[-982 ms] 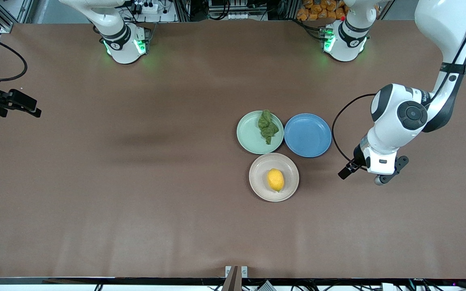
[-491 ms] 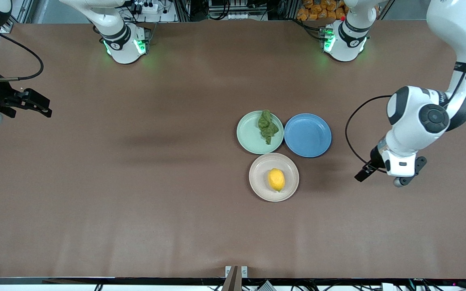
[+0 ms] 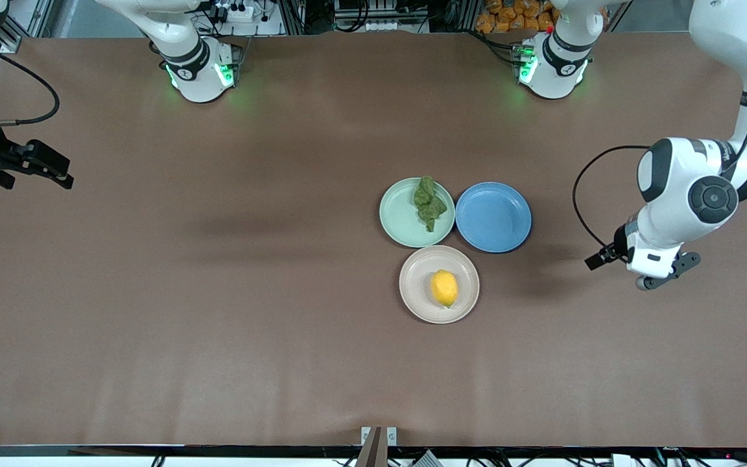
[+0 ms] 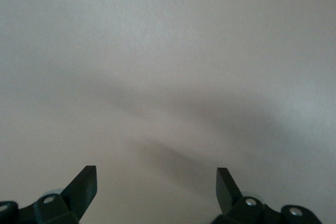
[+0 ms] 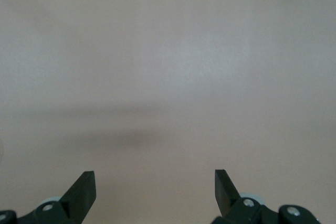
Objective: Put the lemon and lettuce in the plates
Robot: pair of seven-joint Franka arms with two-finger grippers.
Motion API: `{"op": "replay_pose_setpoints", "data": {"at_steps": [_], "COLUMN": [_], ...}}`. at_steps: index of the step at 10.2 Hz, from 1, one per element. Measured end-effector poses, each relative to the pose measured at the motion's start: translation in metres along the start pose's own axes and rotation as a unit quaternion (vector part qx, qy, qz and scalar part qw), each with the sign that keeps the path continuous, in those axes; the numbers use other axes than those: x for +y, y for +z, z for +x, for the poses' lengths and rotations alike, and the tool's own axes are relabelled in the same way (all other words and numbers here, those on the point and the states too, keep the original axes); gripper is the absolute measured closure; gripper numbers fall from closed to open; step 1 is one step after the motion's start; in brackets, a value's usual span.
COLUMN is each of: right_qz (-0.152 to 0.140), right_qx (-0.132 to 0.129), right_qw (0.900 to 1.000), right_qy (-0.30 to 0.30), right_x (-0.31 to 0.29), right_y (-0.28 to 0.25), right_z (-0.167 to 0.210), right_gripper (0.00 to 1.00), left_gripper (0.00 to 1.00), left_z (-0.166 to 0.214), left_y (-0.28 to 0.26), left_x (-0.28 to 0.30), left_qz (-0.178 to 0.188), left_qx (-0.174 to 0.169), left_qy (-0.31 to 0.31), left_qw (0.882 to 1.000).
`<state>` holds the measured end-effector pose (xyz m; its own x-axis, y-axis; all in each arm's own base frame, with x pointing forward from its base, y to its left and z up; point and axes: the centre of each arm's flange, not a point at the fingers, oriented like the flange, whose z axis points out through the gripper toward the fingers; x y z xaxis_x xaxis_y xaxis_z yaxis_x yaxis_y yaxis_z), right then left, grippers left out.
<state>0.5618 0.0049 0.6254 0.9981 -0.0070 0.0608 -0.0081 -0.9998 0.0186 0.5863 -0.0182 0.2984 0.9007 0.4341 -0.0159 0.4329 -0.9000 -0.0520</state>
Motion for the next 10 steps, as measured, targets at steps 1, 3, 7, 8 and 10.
{"op": "replay_pose_setpoints", "data": {"at_steps": [1, 3, 7, 8, 10], "right_qz": [0.0, 0.0, -0.001, -0.001, -0.001], "right_qx": [0.009, 0.01, 0.021, 0.022, 0.02], "right_qw": [1.0, 1.0, 1.0, 1.0, 1.0], "right_qy": [-0.001, -0.002, -0.005, -0.005, -0.005], "right_x": [-0.001, -0.003, -0.006, -0.006, -0.006], "right_y": [-0.002, -0.002, -0.019, -0.022, -0.021], "right_z": [0.002, 0.002, -0.007, -0.009, -0.011], "right_gripper": [0.0, 0.0, 0.0, 0.0, 0.0], "left_gripper": [0.0, 0.0, 0.0, 0.0, 0.0], "left_z": [-0.009, -0.026, -0.035, -0.03, -0.031], "left_y": [-0.009, -0.026, -0.088, -0.117, -0.18], "left_x": [-0.01, -0.03, -0.011, 0.001, 0.023], "left_qz": [-0.007, -0.012, -0.031, -0.037, -0.038], "left_qx": [-0.004, -0.003, 0.053, 0.071, 0.078], "left_qy": [0.012, 0.04, 0.118, 0.133, 0.169], "left_qw": [1.0, 0.999, 0.991, 0.988, 0.982]}}
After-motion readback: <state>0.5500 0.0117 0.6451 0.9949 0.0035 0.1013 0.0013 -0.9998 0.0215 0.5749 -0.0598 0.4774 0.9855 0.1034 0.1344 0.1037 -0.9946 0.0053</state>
